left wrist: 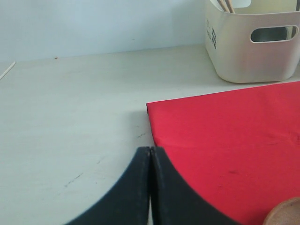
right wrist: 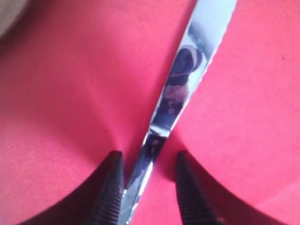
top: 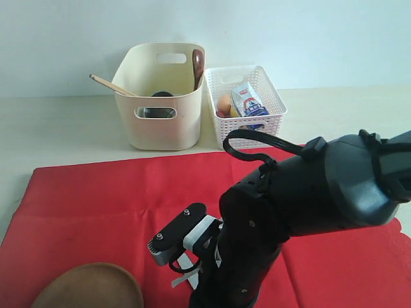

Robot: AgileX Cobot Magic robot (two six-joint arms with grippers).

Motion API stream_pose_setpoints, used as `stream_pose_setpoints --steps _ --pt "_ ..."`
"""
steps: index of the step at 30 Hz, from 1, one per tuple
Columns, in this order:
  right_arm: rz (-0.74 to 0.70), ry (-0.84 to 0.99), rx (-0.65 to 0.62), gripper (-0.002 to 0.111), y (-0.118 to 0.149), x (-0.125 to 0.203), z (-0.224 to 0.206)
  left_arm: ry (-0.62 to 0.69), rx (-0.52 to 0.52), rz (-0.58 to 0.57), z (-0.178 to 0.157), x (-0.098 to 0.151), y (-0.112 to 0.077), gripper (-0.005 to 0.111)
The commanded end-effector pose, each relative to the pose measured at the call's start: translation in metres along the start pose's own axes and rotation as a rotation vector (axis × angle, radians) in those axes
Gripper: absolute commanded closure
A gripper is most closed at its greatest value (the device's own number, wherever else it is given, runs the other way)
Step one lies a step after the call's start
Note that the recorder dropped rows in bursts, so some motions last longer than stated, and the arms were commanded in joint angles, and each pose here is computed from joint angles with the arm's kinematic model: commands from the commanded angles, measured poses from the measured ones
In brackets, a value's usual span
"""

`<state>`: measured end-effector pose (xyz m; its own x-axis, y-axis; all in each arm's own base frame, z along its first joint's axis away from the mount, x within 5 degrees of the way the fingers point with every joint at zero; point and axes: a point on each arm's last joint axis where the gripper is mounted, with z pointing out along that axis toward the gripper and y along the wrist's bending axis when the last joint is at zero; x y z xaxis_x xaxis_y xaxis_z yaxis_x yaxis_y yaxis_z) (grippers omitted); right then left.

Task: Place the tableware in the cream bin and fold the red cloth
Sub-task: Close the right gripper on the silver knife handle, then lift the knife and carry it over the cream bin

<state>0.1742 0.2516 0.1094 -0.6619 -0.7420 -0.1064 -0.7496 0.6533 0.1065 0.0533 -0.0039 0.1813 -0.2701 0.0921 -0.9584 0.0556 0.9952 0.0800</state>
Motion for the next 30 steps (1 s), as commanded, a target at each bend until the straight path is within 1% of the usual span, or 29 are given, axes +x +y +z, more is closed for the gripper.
stream_pose_setpoints --steps 1,4,5,10,17,30 --pt "0.038 0.052 0.048 0.085 -0.003 0.007 0.018 -0.011 0.001 0.005 0.0 0.0 0.0 0.107" --pt "0.038 0.049 0.054 0.105 -0.004 0.007 0.017 -0.011 0.001 0.005 0.0 0.0 0.0 0.107" --pt "0.035 0.045 0.053 0.108 -0.004 0.006 0.016 -0.011 0.001 0.005 0.0 0.0 0.0 0.107" --pt "0.026 -0.004 0.049 0.108 -0.002 0.004 0.0 -0.011 0.001 0.005 0.0 0.0 0.0 0.107" --pt "0.005 -0.123 0.042 0.108 0.001 0.001 -0.04 -0.011 0.001 0.005 0.0 0.0 0.0 0.107" --pt "-0.018 -0.462 0.012 0.108 0.008 0.003 -0.121 -0.011 0.001 0.005 0.0 0.0 0.0 0.107"
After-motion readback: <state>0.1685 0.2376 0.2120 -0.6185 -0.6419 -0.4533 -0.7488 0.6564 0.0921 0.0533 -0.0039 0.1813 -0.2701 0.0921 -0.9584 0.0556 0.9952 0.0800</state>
